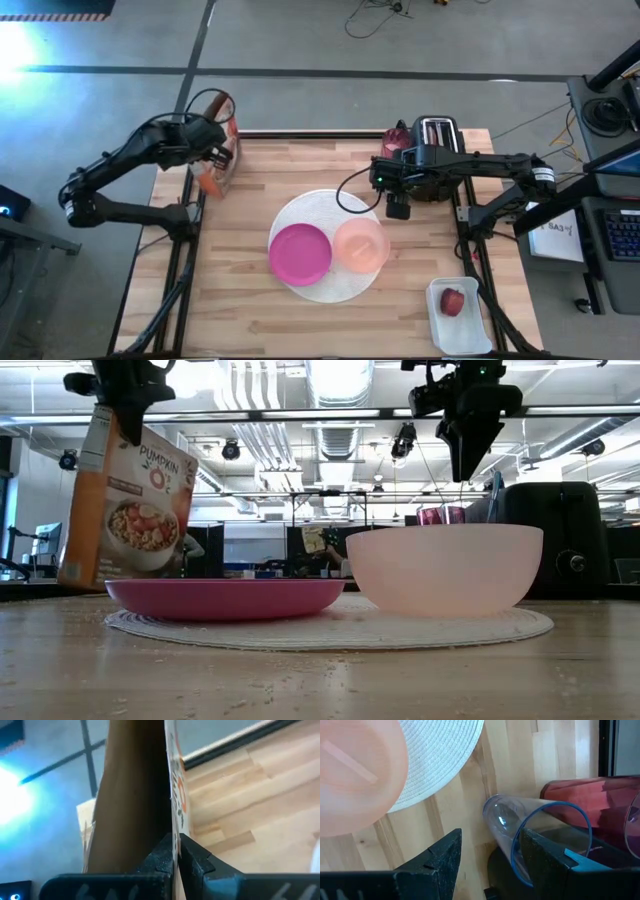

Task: Arrange a breakfast setting
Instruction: Move the cereal box to the top left of the table, then move the blue cup to the top center of the table

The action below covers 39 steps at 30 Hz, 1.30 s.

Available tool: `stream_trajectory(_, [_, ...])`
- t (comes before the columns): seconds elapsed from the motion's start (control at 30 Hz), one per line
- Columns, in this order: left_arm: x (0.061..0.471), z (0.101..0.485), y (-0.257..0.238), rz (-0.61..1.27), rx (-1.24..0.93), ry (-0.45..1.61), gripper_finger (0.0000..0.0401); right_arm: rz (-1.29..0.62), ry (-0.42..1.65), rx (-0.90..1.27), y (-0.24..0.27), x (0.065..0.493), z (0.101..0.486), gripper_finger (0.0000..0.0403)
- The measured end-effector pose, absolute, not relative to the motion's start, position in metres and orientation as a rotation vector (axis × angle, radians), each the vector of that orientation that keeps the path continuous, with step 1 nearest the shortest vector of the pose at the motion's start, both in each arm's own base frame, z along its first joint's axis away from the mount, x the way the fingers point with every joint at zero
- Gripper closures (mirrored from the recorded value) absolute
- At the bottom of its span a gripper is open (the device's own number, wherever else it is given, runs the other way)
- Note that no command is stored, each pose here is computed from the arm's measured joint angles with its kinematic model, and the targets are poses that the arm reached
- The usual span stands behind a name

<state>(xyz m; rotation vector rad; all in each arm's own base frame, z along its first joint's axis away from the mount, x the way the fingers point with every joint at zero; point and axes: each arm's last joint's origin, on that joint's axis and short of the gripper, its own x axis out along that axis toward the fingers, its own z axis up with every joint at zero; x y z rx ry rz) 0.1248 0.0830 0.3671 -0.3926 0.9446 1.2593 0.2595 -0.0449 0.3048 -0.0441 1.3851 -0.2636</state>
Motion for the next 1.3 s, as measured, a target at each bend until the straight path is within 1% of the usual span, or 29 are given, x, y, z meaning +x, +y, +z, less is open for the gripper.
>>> stream_trajectory(0.23, [0.131, 0.356, 0.085, 1.219, -0.427, 1.013, 0.0401, -0.263, 1.386, -0.044, -0.045, 0.259, 0.305, 0.0211])
stream_trajectory(0.4, [0.132, 0.360, 0.085, 1.196, -0.404, 1.024, 0.0398, -0.263, 1.388, -0.044, -0.045, 0.259, 0.305, 0.0211])
stream_trajectory(0.53, [0.131, 0.368, 0.084, 1.185, -0.395, 1.003, 0.0376, -0.263, 1.390, -0.044, -0.045, 0.259, 0.305, 0.0211])
stream_trajectory(0.8, [0.127, 0.388, 0.081, 1.137, -0.390, 0.967, 0.0309, -0.267, 1.392, -0.038, -0.045, 0.259, 0.305, 0.0211])
stream_trajectory(0.93, [0.123, 0.404, 0.080, 1.122, -0.378, 0.912, 0.0285, -0.268, 1.393, -0.038, -0.045, 0.259, 0.305, 0.0211])
stream_trajectory(1.03, [0.119, 0.420, 0.077, 1.112, -0.371, 0.851, 0.0275, -0.284, 1.391, -0.019, -0.045, 0.259, 0.305, 0.0211])
stream_trajectory(1.17, [0.115, 0.438, 0.074, 1.081, -0.388, 0.766, 0.0272, -0.335, 1.385, 0.043, -0.045, 0.258, 0.304, 0.0211])
stream_trajectory(1.3, [0.122, 0.444, 0.073, 0.951, -0.403, 0.708, 0.0272, -0.382, 1.425, 0.096, -0.044, 0.253, 0.304, 0.0211])
